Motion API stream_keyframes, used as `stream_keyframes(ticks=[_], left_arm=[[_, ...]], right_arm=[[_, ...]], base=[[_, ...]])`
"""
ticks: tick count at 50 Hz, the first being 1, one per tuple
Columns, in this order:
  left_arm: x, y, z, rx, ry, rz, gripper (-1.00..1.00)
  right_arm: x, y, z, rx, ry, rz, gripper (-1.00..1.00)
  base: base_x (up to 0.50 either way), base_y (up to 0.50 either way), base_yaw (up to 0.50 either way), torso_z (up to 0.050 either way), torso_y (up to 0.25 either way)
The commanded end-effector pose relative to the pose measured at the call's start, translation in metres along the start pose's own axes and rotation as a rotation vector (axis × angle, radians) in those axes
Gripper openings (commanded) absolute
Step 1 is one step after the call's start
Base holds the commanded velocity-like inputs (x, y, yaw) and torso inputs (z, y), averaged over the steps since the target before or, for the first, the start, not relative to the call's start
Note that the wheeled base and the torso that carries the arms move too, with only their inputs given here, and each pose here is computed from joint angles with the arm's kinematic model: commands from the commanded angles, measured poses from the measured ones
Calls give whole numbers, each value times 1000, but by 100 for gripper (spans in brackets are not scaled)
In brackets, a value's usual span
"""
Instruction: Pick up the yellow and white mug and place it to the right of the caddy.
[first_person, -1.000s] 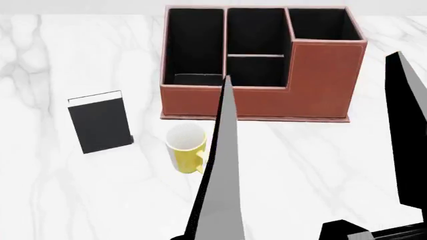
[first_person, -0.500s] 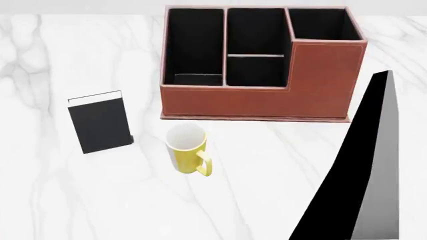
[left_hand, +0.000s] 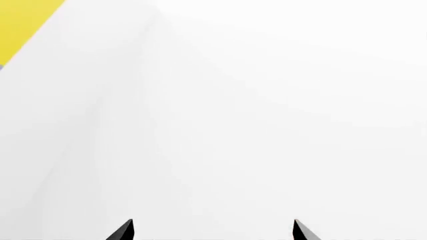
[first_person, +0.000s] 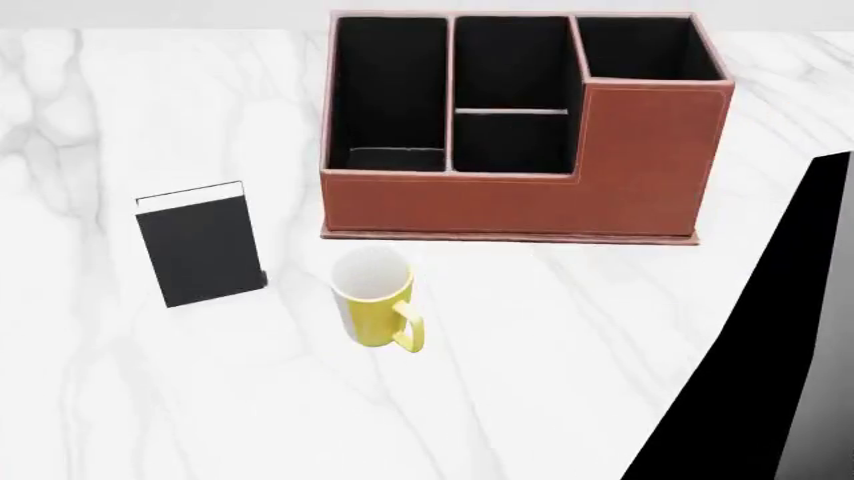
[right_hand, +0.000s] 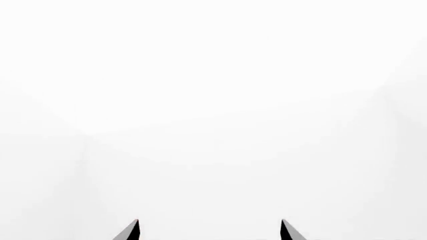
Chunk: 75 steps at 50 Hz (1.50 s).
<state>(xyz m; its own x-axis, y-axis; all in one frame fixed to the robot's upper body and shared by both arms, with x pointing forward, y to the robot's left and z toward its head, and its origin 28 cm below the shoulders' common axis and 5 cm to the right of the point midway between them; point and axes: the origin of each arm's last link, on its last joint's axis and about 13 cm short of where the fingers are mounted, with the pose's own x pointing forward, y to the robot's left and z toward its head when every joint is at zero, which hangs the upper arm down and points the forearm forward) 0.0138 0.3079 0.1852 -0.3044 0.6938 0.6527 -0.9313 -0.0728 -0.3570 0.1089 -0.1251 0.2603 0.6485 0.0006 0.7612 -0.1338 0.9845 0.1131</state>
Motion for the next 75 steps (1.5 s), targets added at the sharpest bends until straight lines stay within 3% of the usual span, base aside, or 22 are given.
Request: stream_keyframes(ticks=[1, 32, 75], left_arm=[[-1, 0, 0, -5, 6, -4, 100], [-2, -1, 1, -13, 4, -15, 100], [-4, -1, 0, -10, 8, -34, 100]], right_arm=[[0, 1, -1, 13, 7, -10, 100], [-1, 2, -2, 20, 3, 6, 100], [0, 7, -7, 16, 6, 44, 100]], base=[[0, -141, 0, 0, 0], [-44, -385, 0, 0, 0], [114, -24, 0, 0, 0]])
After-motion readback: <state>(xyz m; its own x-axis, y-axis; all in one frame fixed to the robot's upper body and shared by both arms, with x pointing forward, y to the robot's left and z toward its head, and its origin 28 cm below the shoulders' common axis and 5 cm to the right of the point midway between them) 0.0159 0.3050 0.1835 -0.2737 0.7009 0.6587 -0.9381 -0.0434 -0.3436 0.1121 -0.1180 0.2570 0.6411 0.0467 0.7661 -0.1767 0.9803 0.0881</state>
